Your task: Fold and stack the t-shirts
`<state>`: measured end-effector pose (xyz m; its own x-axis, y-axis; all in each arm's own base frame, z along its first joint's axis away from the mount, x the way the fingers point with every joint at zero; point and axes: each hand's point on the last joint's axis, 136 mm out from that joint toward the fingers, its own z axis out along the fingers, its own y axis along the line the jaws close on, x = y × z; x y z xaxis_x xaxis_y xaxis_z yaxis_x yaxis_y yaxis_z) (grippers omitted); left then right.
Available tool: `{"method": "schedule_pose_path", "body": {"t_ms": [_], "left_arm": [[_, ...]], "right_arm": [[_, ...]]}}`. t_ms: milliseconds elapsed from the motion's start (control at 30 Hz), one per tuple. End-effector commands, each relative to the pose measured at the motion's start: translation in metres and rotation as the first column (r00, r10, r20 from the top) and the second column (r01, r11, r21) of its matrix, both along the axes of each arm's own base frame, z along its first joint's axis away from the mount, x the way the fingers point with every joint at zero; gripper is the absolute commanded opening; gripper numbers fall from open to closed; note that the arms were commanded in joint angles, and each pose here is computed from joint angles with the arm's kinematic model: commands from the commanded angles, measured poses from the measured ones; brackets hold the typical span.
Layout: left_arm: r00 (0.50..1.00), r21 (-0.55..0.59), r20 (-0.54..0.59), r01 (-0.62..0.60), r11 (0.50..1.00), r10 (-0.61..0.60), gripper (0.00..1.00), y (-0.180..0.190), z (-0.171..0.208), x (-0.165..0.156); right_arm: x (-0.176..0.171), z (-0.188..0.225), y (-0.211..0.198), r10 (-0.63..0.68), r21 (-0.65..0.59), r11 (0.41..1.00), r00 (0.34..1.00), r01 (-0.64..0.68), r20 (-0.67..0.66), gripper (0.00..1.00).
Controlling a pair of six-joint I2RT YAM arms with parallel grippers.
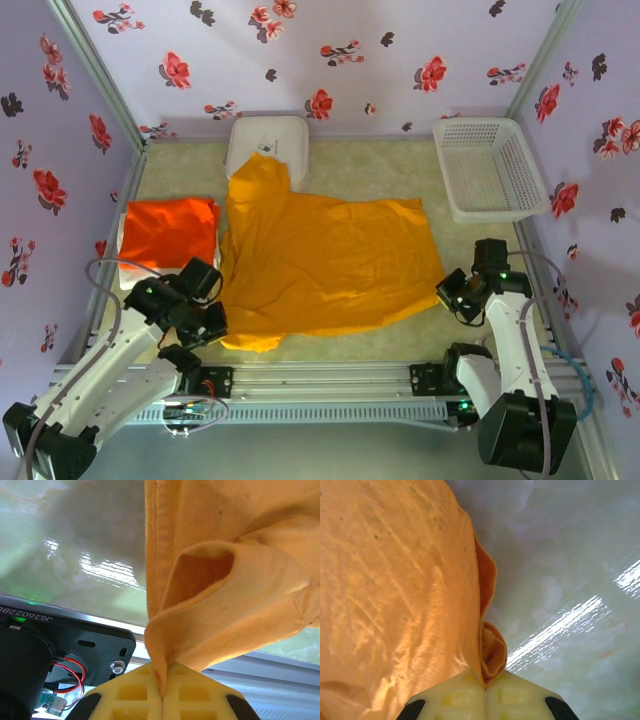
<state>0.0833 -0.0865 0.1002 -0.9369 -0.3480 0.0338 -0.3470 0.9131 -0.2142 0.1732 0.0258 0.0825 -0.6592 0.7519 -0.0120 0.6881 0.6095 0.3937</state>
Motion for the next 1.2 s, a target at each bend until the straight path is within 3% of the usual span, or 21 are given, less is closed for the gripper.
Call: {"method": "schedule_pose_path", "body": {"t_ms": [0, 133, 233, 433, 667, 700, 1067, 1167], "left_arm": [[1.000, 0.022, -0.013, -0.014, 1.000, 0.014, 0.00, 0.002, -0.009, -0.001], [1.000, 0.025, -0.023, -0.012, 1.000, 0.013, 0.00, 0.002, -0.013, -0.001], [1.000, 0.033, -0.021, -0.018, 0.999, 0.018, 0.00, 0.003, -0.016, 0.000], [1.000, 0.029, -0.024, -0.009, 1.000, 0.010, 0.00, -0.001, -0.023, 0.004], [1.000, 0.031, -0.020, 0.007, 1.000, -0.006, 0.00, -0.005, -0.025, 0.010], [1.000, 0.028, -0.019, 0.007, 1.000, -0.006, 0.00, -0.006, -0.026, 0.011], [0.999, 0.030, -0.017, 0.030, 0.999, -0.029, 0.00, -0.007, -0.025, 0.014], [1.000, 0.024, -0.004, 0.026, 0.999, -0.026, 0.00, -0.008, -0.024, 0.016]], "right_arm": [[-0.009, -0.015, 0.005, 0.005, 0.029, 1.000, 0.998, -0.004, -0.057, 0.02], [-0.006, -0.029, 0.007, 0.000, 0.046, 0.999, 0.997, 0.003, -0.074, 0.03], [0.000, -0.035, 0.002, -0.004, 0.020, 1.000, 0.998, 0.005, -0.065, 0.10], [0.027, -0.044, 0.003, 0.031, 0.033, 0.999, 0.999, -0.030, -0.040, 0.39], [0.030, -0.037, -0.006, 0.059, -0.021, 0.998, 0.997, -0.060, -0.050, 0.86], [0.030, -0.036, -0.006, 0.049, -0.021, 0.999, 0.998, -0.050, -0.034, 0.85], [0.006, -0.053, -0.001, 0.022, 0.005, 1.000, 0.994, -0.021, -0.108, 0.19], [0.003, -0.051, -0.002, 0.017, -0.003, 1.000, 0.995, -0.017, -0.100, 0.09]]}}
